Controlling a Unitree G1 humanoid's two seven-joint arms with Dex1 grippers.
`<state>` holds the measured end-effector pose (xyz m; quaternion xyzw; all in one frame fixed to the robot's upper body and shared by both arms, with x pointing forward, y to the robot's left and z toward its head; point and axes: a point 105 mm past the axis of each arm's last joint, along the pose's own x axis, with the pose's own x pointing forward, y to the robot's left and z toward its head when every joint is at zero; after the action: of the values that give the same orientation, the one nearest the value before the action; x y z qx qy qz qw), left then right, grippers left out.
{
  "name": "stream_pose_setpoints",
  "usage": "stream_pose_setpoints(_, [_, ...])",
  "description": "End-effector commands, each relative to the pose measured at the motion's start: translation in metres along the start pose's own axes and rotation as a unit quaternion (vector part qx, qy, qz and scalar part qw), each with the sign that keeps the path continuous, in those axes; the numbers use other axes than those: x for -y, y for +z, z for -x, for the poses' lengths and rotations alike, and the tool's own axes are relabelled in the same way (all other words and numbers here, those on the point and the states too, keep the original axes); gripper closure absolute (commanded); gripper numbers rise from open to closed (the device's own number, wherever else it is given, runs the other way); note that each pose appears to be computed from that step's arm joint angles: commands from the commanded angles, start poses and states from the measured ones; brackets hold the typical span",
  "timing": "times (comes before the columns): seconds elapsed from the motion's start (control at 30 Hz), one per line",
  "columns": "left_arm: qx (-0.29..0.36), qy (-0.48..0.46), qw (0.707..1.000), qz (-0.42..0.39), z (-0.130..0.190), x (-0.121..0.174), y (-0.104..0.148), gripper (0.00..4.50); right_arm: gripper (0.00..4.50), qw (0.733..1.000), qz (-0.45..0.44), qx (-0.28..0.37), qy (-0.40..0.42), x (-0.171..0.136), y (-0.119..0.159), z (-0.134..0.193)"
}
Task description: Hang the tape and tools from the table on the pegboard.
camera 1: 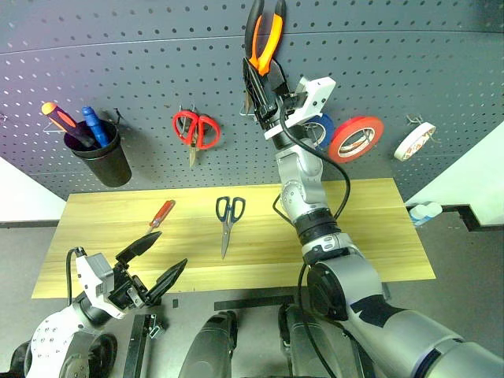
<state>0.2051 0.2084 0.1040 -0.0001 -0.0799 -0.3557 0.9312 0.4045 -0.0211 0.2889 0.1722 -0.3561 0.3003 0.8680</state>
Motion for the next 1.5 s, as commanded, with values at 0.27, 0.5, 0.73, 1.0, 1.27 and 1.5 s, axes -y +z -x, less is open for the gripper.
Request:
stream_pose_setpoints(0.27, [0.01, -0.003, 1.0, -0.009, -0.004, 0.004, 0.01, 0.0, 2.43, 0.999, 0.005, 0.034, 0.018, -0.004, 0.022, -0.015])
stream_pose_setpoints(0.5, [0.011, -0.002, 1.0, -0.01, -0.005, 0.004, 0.013, 0.0, 2.43, 0.999, 0.003, 0.049, 0.02, -0.003, 0.035, -0.017])
stream_pose_setpoints(0.73, [0.011, -0.003, 1.0, -0.008, -0.004, 0.004, 0.013, 0.0, 2.43, 0.999, -0.007, 0.044, 0.024, -0.007, 0.033, -0.009])
stream_pose_setpoints(1.0, [0.012, -0.006, 1.0, -0.01, -0.007, 0.005, 0.014, 0.0, 2.43, 0.999, 0.012, 0.042, 0.012, -0.001, 0.03, -0.009])
stream_pose_setpoints(1.27, [0.012, -0.005, 1.0, -0.012, -0.007, 0.007, 0.016, 0.0, 2.43, 0.999, 0.041, 0.029, 0.002, 0.003, 0.017, -0.008])
stream_pose_setpoints(1.5, [0.012, -0.003, 1.0, -0.012, -0.007, 0.009, 0.017, 0.0, 2.43, 0.995, 0.102, 0.005, 0.017, 0.0, -0.001, 0.002])
